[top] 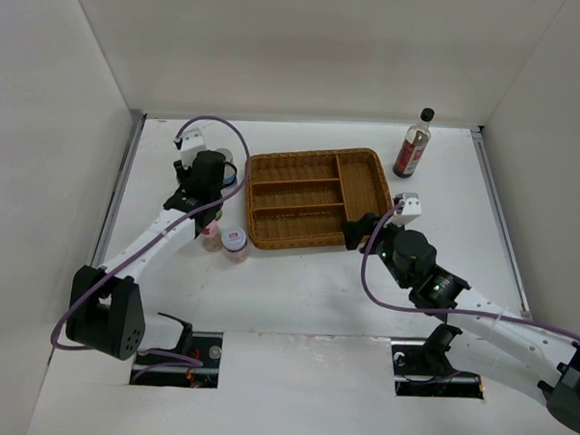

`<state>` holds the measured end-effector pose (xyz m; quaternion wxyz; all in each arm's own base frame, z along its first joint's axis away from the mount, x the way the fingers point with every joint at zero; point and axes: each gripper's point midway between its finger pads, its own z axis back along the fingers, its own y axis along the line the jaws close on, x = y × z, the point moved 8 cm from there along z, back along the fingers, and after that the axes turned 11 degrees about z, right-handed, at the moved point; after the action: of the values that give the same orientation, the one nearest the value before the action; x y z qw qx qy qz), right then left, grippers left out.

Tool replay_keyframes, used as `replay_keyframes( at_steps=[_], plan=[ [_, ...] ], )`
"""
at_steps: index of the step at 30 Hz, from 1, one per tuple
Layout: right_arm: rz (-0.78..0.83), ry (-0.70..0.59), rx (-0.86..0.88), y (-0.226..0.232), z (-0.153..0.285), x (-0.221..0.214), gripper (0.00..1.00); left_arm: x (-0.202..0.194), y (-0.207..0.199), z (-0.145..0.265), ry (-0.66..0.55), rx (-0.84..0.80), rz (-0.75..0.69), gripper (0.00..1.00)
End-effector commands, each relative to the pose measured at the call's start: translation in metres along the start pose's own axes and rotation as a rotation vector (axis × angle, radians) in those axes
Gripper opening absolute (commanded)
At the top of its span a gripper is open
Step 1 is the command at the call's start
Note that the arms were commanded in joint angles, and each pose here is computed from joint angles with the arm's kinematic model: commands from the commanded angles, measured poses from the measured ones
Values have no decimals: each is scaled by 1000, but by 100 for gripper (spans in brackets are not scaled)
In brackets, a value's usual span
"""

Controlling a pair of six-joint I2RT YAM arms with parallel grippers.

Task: Organize the condiment bottles

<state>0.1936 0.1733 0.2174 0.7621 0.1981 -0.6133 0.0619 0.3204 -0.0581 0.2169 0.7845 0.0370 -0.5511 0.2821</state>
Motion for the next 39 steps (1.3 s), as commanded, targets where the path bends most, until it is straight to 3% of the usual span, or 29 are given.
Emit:
replay_keyframes(
  at_steps=[1,6,9,19,33,39],
  plan=[
    [-30,-64,47,9,1,15,73,10,0,-2,-55,3,22,34],
    [-31,-66,57,10,3,15,73,12,1,-7,-76,7,38,49],
    [-30,-62,66,11,2,14,73,13,-3,-11,-78,6,40,49],
    [-33,-64,68,11,2,15,73,23,-8,-6,-92,-10,48,18],
    [-40,-67,68,11,3,14,73,118,-23,82,-304,-157,140,15],
    [-46,-74,65,10,4,16,74,135,-73,115,-303,-326,156,15]
  ],
)
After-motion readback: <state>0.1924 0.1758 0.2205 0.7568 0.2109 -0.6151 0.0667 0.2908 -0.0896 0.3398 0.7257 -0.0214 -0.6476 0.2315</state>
